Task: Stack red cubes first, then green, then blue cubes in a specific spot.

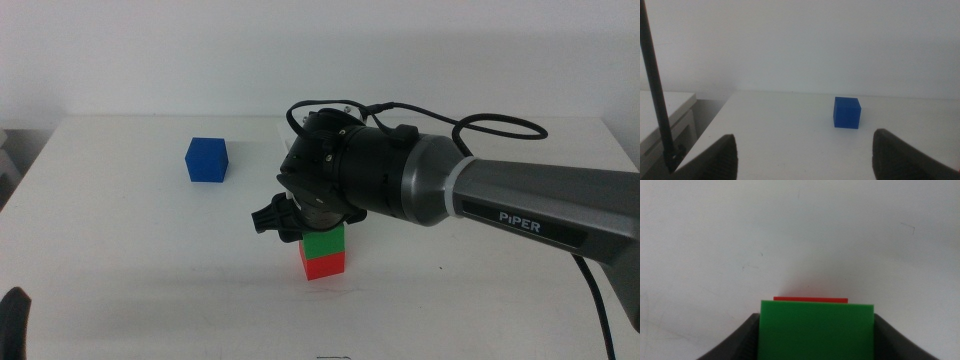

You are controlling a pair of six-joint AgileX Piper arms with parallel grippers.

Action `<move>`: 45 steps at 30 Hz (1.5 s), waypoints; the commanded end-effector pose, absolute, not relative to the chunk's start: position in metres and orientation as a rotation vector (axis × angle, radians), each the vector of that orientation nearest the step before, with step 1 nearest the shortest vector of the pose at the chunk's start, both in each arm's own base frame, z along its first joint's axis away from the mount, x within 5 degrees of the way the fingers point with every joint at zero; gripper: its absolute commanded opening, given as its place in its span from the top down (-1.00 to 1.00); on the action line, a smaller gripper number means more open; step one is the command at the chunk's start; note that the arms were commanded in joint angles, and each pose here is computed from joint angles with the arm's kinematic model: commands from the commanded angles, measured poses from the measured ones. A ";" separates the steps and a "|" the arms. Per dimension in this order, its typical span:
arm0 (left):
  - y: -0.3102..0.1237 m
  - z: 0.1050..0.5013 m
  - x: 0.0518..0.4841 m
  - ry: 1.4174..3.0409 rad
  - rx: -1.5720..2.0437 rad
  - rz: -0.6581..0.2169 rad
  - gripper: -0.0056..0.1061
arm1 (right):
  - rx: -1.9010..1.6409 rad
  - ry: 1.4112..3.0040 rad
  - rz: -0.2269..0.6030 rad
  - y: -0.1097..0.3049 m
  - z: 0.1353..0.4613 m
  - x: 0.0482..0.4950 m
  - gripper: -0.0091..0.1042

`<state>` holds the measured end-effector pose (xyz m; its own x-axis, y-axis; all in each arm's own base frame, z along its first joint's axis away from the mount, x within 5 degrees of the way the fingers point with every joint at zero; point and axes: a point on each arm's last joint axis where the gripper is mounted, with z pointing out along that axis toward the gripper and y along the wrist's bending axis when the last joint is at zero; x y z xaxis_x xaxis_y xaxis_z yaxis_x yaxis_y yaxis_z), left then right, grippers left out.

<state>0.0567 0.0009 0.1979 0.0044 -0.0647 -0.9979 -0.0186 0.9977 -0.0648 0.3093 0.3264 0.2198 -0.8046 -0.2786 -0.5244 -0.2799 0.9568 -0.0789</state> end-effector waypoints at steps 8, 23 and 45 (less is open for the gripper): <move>0.001 0.207 0.055 1.470 -0.076 -0.050 -0.71 | -0.365 2.481 0.001 0.320 0.250 0.310 0.13; 0.001 0.207 0.055 1.470 -0.076 -0.050 -0.71 | -0.286 2.417 0.076 0.307 0.300 0.301 -0.73; 0.001 0.207 0.055 1.470 -0.076 -0.050 -0.71 | -0.409 2.189 0.127 0.128 0.466 0.157 -0.73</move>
<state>0.0567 0.0009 0.1979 0.0044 -0.0647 -0.9979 -0.0186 0.9977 -0.0648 0.1715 0.1507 0.4493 -0.6378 -0.2619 -0.7243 -0.3292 0.9429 -0.0511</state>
